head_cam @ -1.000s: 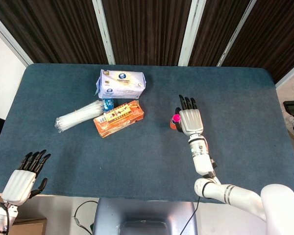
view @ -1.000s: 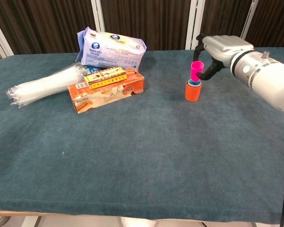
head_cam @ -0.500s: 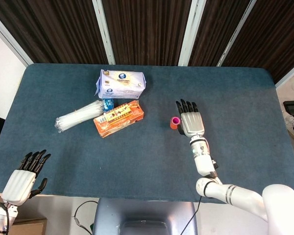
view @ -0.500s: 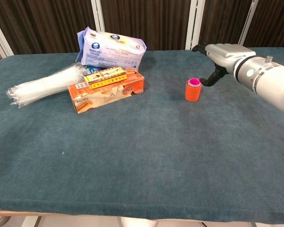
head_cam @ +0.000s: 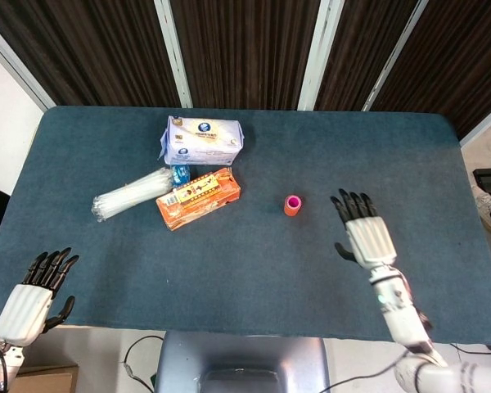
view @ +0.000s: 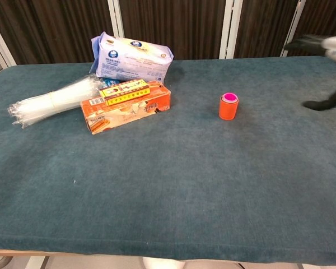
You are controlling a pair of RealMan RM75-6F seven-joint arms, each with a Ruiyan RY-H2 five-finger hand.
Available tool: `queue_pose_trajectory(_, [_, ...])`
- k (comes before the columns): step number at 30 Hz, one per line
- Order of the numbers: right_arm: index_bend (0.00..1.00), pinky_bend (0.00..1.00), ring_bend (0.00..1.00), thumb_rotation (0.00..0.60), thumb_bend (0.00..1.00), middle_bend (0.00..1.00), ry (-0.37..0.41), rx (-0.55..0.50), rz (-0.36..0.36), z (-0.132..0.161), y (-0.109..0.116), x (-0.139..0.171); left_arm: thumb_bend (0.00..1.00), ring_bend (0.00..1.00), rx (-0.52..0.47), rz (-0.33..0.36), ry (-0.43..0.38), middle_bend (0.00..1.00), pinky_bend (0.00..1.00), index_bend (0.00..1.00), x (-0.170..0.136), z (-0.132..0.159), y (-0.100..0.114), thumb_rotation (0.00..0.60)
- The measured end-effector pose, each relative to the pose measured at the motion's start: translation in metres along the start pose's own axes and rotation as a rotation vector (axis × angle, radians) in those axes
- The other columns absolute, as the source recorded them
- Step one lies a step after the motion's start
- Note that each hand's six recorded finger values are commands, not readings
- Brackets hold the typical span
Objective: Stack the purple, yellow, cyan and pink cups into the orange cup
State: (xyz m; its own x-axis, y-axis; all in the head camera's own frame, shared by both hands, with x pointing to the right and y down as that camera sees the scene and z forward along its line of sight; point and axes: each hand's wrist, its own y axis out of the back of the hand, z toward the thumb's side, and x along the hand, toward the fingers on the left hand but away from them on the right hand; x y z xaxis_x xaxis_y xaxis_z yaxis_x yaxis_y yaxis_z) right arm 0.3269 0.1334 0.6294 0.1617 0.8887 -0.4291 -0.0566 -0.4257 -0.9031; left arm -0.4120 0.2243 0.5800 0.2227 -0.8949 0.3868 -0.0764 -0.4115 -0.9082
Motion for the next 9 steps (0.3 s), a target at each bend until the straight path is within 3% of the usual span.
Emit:
queue_pose_trajectory(4, [0.0,0.0,0.0,0.6,0.36,0.0,-0.062,-0.034,-0.066,-0.042,0.005,0.07,0.46,0.0,0.011,-0.005,0.003,0.0,0.05,0.0,0.001,0.001,-0.003,0.6])
queue_pose_trajectory(9, [0.0,0.0,0.0,0.6,0.36,0.0,-0.112,-0.083,-0.094,-0.087,0.007,0.123,0.46,0.0,0.032,-0.016,0.002,0.0,0.05,0.0,0.003,0.005,-0.009,0.6])
